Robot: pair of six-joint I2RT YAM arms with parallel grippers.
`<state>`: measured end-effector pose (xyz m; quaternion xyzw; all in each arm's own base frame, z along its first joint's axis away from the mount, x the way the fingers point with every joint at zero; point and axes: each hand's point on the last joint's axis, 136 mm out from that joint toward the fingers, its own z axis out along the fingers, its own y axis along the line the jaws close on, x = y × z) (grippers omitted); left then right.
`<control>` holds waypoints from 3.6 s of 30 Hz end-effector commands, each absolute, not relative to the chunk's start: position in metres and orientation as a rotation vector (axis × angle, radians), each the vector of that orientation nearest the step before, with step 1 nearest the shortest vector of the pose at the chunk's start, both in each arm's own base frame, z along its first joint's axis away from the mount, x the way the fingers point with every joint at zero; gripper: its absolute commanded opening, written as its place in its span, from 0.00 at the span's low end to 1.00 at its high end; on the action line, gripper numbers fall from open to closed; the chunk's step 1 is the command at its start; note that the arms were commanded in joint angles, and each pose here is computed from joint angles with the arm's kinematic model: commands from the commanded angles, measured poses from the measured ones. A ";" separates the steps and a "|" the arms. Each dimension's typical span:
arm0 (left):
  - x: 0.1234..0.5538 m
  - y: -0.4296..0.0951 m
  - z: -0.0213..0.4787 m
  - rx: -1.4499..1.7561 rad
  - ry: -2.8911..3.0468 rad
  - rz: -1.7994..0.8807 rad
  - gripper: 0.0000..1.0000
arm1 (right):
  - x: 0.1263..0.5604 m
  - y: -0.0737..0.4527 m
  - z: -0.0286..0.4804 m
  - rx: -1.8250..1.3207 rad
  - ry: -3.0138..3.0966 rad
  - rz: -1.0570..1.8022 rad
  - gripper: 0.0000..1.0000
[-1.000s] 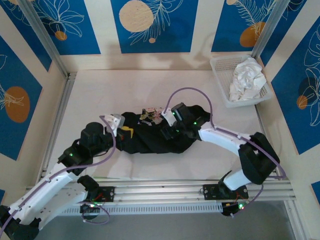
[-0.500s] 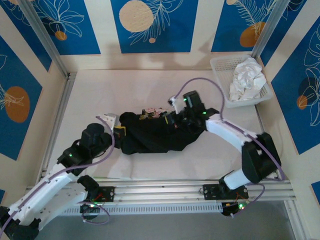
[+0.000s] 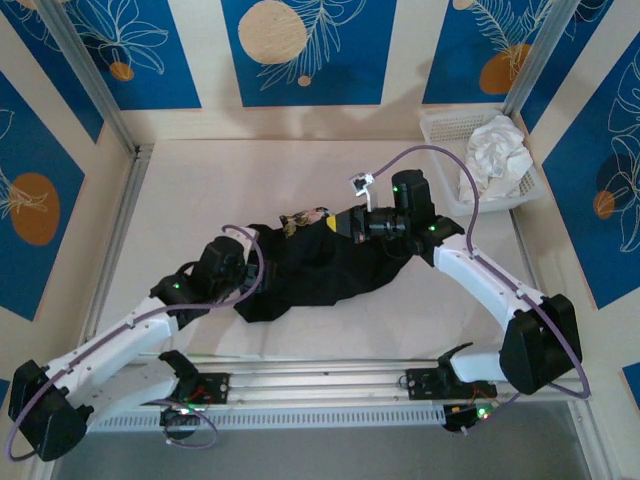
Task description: Fold the inside-out t-shirt
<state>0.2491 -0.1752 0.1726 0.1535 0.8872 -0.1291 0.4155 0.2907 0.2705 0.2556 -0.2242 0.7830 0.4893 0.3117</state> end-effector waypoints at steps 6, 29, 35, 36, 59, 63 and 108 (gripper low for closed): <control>0.260 -0.264 0.216 0.686 2.011 -0.535 0.92 | 0.284 0.271 0.265 -0.585 2.057 1.358 0.00; 0.261 -0.322 0.219 0.773 1.908 -0.806 0.97 | 0.290 0.255 0.253 -0.500 2.117 1.315 0.00; 0.284 -0.310 0.193 0.714 2.020 -0.622 0.93 | 0.290 0.253 0.254 -0.502 2.119 1.296 0.00; 0.289 -0.304 0.190 0.691 2.029 -0.583 0.90 | 0.289 0.252 0.254 -0.502 2.120 1.292 0.00; 0.261 -0.342 0.236 0.660 2.091 -1.451 0.02 | 0.331 0.189 0.203 -0.236 2.284 0.623 0.00; 0.263 -0.331 0.270 0.481 2.001 -1.674 0.00 | 0.336 0.198 0.212 -0.310 2.269 0.527 0.04; 0.277 -0.311 0.265 0.349 2.078 -1.535 0.00 | 0.254 0.294 0.215 -0.811 1.915 0.898 0.00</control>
